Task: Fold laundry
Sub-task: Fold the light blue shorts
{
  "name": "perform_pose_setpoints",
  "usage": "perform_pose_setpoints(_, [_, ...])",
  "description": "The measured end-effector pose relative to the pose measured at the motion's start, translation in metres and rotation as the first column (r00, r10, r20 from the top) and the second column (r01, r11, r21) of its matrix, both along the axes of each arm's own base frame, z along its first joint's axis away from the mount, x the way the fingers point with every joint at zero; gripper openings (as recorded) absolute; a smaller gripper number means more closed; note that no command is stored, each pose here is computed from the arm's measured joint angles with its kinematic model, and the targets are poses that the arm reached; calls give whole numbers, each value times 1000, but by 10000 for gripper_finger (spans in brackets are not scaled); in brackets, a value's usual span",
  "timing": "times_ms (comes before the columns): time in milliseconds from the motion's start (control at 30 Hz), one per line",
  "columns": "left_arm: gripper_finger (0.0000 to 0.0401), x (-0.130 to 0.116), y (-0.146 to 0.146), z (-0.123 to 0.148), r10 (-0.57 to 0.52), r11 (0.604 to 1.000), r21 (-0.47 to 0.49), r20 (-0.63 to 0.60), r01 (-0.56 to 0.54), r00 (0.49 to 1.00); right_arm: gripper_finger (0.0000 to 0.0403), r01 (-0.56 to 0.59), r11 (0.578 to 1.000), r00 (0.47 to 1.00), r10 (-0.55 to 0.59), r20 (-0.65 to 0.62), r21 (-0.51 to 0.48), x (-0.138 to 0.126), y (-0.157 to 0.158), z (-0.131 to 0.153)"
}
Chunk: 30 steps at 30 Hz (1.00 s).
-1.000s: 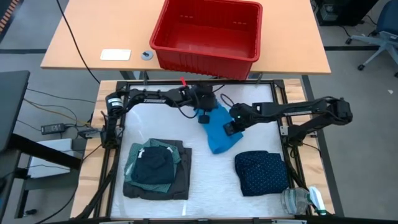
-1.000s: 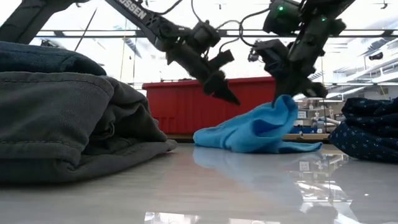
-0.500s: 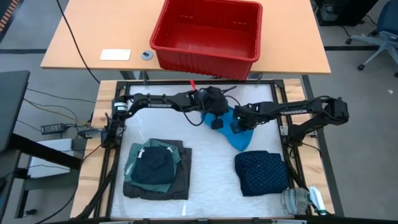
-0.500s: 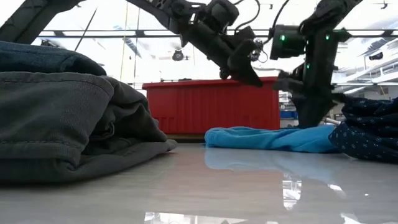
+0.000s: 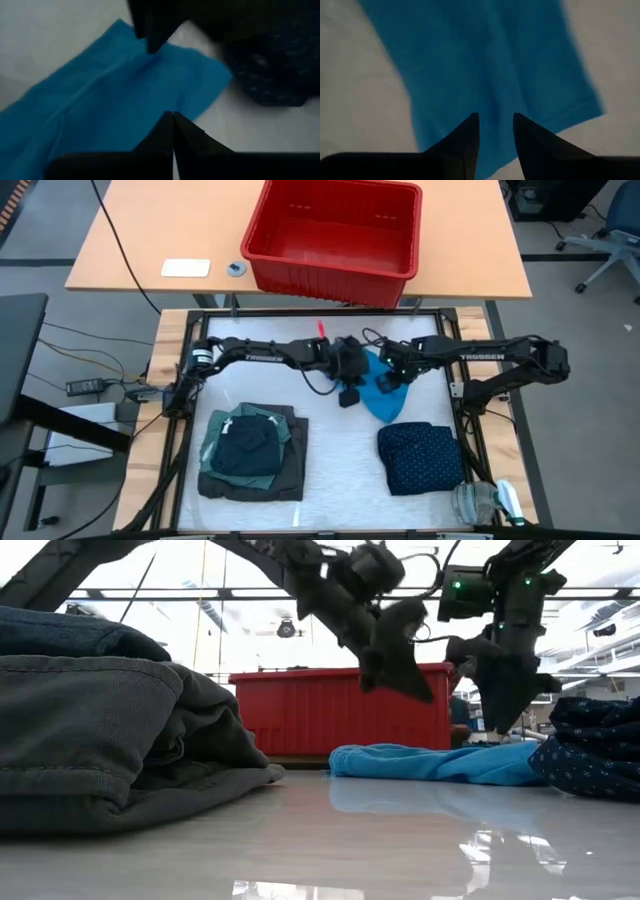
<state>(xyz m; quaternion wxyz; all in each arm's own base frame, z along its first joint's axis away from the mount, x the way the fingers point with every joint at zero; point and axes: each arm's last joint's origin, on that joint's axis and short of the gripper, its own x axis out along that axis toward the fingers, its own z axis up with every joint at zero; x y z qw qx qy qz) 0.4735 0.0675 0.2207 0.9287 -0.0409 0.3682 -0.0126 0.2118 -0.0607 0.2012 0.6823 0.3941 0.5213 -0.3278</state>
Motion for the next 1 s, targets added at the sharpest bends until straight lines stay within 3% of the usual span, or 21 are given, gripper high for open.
perform_pose_setpoints(233, [3, 13, 6, -51, 26, 999, -26, -74, -28, 997, 102, -46, 993, 998, 52, -45, 111, 6, 1, -21])
perform_pose_setpoints(400, [3, 15, 11, -57, 59, 997, -45, -64, -62, 996, 82, -54, 989, 989, 72, -132, 141, 5, -5, -42])
perform_pose_setpoints(567, [3, 14, 10, -58, 56, 997, -43, -74, -60, 996, 65, 53, 995, 943, -78, -324, -85, -17, -29, -41])
perform_pose_setpoints(733, [3, 11, 9, -61, 54, 997, -49, -129, -60, 990, 64, 125, 961, 933, -199, -301, -246, -30, -44, -26])
perform_pose_setpoints(1000, [2, 4, 7, -66, 96, 988, -97, -221, -120, 971, 64, 16, 949, 990, -60, -130, -314, -20, -60, -16])
